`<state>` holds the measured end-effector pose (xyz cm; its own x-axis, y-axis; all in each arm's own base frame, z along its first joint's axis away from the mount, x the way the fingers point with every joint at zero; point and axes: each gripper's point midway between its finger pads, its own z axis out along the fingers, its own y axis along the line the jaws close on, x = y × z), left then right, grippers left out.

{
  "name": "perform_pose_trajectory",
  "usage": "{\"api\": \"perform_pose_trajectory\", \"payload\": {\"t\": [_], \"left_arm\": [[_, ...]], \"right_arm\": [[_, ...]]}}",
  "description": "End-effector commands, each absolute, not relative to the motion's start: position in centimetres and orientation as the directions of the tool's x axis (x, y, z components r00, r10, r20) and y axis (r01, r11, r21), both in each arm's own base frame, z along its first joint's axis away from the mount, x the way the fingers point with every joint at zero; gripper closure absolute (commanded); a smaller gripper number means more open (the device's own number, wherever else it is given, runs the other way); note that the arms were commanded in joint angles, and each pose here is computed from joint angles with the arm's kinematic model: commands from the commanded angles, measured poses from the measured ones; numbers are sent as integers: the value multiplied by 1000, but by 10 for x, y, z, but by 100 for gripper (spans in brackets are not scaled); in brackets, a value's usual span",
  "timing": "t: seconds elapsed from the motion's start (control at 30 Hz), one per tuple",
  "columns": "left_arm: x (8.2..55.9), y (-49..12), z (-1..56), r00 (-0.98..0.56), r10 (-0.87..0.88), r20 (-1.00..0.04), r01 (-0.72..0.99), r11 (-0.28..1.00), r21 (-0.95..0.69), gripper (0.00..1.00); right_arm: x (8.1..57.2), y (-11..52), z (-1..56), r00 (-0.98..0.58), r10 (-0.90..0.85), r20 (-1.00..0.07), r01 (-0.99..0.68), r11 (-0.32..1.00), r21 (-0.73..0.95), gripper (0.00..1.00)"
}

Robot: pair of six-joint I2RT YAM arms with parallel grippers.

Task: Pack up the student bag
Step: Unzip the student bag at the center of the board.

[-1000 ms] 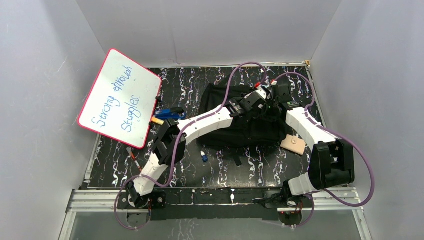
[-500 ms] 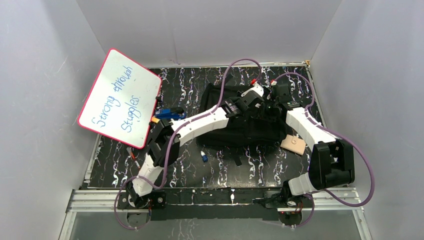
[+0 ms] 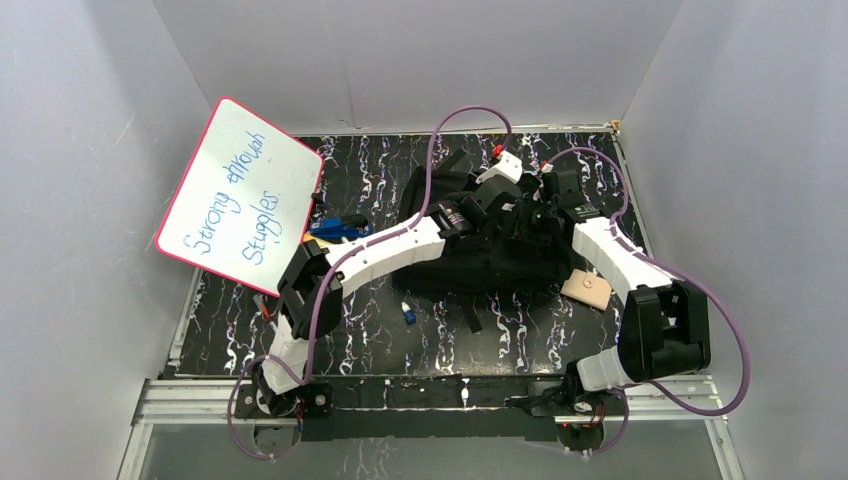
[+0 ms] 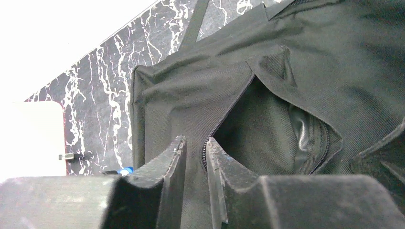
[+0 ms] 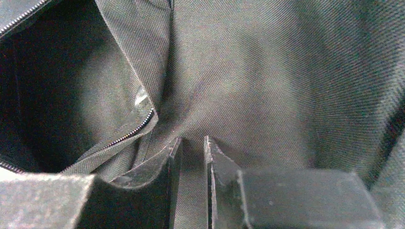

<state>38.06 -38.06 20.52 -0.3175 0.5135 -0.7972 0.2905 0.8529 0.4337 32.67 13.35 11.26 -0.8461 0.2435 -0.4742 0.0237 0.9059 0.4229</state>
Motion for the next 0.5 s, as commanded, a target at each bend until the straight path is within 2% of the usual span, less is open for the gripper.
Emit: {"api": "perform_pose_trajectory", "payload": {"t": [0.0, 0.27, 0.47], "left_arm": [[386, -365, 266, -253, 405, -879, 170, 913, 372, 77], [389, -370, 287, -220, 401, -889, 172, 913, 369, 73], [383, -368, 311, -197, 349, -916, 197, 930, 311, 70]], "right_arm": [[332, 137, 132, -810, 259, -525, -11, 890, 456, 68], [335, 139, 150, -776, 270, -569, -42, 879, 475, 68], [338, 134, 174, -713, 292, -637, -62, 879, 473, 64]]}}
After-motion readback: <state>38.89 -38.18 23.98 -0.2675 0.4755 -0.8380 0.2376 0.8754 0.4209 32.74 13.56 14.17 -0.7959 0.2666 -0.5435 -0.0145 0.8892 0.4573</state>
